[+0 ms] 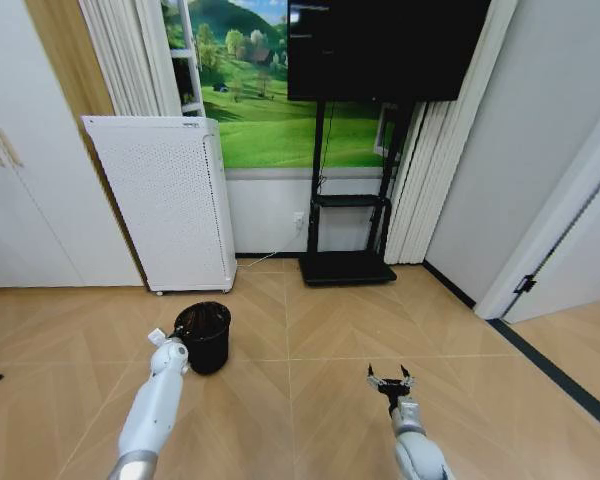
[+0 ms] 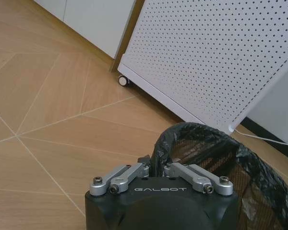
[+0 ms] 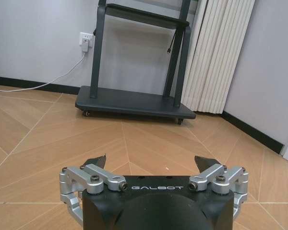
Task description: Pick up the trash bin and place the garbage on the floor into it.
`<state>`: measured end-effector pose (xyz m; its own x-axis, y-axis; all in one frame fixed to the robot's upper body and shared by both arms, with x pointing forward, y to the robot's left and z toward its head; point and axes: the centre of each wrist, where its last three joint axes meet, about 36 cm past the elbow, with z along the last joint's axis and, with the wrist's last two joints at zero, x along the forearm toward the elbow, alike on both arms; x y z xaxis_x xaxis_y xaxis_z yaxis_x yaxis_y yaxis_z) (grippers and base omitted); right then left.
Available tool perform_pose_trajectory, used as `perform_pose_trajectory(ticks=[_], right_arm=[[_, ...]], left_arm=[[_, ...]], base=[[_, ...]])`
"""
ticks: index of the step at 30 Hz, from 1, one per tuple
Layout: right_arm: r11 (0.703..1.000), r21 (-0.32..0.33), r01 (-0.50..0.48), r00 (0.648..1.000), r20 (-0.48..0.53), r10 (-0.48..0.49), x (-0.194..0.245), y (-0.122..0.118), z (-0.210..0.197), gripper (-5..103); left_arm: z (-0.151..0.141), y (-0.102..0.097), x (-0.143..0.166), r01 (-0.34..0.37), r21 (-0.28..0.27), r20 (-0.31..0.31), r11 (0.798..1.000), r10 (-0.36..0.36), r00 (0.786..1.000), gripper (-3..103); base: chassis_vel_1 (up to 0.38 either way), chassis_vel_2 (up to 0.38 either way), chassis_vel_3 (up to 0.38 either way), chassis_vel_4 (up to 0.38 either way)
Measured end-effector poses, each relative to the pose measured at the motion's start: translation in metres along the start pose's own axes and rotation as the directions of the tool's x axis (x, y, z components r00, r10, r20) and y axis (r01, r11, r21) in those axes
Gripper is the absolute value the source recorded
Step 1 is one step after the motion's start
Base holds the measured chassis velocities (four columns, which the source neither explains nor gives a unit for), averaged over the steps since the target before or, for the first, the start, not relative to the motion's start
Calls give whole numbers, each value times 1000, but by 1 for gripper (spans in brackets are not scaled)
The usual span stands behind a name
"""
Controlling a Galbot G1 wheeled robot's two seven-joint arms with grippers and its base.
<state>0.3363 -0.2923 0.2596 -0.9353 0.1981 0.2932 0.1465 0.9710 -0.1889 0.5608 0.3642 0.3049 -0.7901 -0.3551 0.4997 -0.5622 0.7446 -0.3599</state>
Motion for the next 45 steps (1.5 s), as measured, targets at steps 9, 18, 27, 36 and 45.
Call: perform_pose_trajectory(ticks=[9,18,27,36,45], right_arm=[[1000,-6,-2,1000,1,2,-2,8,6,100],[1000,-12,1,1000,27,-1,-8,15,-9,100],[999,-32,-13,999,35,15,-13,14,-21,100],[970,-177,167,974,181,-135,-47,2,-41,100],[960,-145,238,946,257,-196,-84,-7,-62,100]], left_arm=[[6,5,-10,10,-28,10,1000,-10,1000,40],[12,19,17,-6,-90,29,996,8,1000,73],[17,23,87,-99,-302,162,948,153,975,99],[10,5,186,-369,-455,30,810,428,903,100],[-3,7,186,-436,-520,-24,734,498,867,100]], base=[[0,0,0,0],[0,0,0,0],[0,0,0,0],[0,0,0,0],[0,0,0,0]])
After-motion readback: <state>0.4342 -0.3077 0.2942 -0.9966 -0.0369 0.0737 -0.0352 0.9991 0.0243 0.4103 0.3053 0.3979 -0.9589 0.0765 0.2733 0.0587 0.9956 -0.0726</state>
